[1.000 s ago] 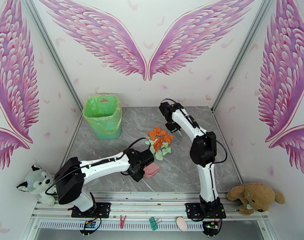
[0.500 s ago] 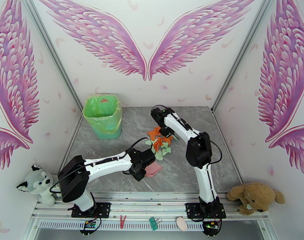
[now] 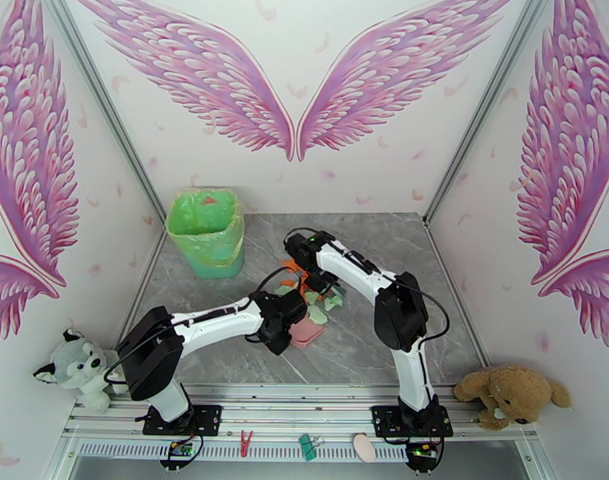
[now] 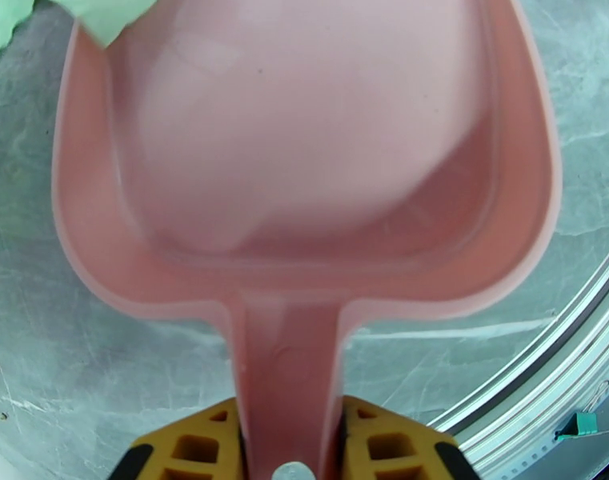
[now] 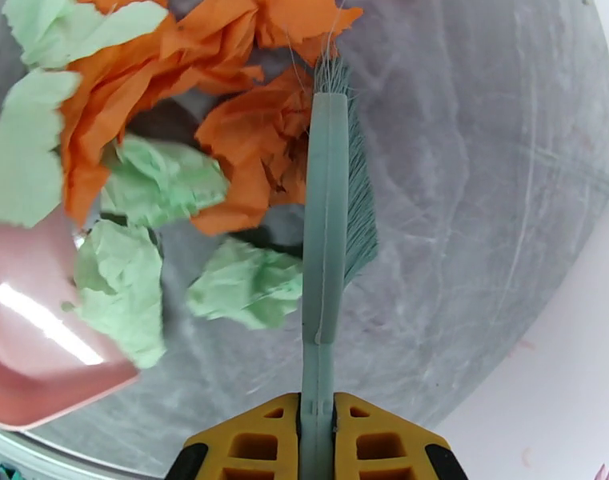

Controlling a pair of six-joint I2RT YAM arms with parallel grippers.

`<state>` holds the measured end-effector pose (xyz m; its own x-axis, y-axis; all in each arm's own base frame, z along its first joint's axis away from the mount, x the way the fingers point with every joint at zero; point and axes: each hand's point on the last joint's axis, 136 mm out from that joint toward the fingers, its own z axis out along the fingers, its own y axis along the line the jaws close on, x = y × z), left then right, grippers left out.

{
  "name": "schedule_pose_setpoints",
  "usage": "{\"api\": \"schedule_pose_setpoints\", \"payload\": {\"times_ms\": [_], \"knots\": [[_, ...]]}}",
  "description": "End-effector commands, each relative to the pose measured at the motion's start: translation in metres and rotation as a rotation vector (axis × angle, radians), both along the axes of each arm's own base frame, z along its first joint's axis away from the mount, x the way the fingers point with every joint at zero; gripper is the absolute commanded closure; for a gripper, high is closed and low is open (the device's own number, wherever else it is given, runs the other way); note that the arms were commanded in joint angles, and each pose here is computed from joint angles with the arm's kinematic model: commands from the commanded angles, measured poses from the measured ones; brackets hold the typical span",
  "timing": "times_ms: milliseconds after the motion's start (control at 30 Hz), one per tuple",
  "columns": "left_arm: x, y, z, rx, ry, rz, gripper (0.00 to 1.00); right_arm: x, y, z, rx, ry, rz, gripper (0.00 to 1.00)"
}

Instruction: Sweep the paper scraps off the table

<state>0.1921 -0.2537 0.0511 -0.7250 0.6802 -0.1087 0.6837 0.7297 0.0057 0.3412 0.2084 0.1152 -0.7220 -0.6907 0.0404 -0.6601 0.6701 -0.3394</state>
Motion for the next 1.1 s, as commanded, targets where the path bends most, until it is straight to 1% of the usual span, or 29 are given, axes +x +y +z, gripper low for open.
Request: {"api": "schedule_pose_setpoints", "payload": {"times_ms": [0,67,200,333,467,600,867,1067], "knots": [[0.000,0.001,-0.007,0.007,0.023,-0.001,1.00,-0.040,0.013,0.001,0.077,0.125,0.000,1.00],[0.001,0.001,-0.007,0.004,0.019,0.003,1.00,-0.051,0.016,0.008,0.117,0.146,-0.010,1.00],[0.004,0.001,-0.006,-0.004,0.010,0.014,1.00,-0.071,0.028,0.029,0.239,0.171,-0.018,1.00],[0.005,0.000,-0.007,-0.010,0.007,0.023,1.00,-0.081,0.021,0.051,0.274,0.137,-0.029,1.00],[0.004,0.003,-0.005,-0.016,0.000,0.045,1.00,-0.083,0.013,0.073,0.322,0.077,-0.039,1.00],[0.000,0.008,0.002,-0.034,-0.014,0.080,1.00,-0.073,-0.003,0.093,0.325,-0.003,-0.078,1.00],[0.000,0.013,0.025,-0.109,-0.083,0.127,1.00,-0.030,-0.027,0.120,0.392,-0.147,-0.198,1.00],[0.008,0.023,0.053,-0.138,-0.201,0.172,1.00,-0.015,-0.033,0.115,0.428,-0.166,-0.243,1.00]]}}
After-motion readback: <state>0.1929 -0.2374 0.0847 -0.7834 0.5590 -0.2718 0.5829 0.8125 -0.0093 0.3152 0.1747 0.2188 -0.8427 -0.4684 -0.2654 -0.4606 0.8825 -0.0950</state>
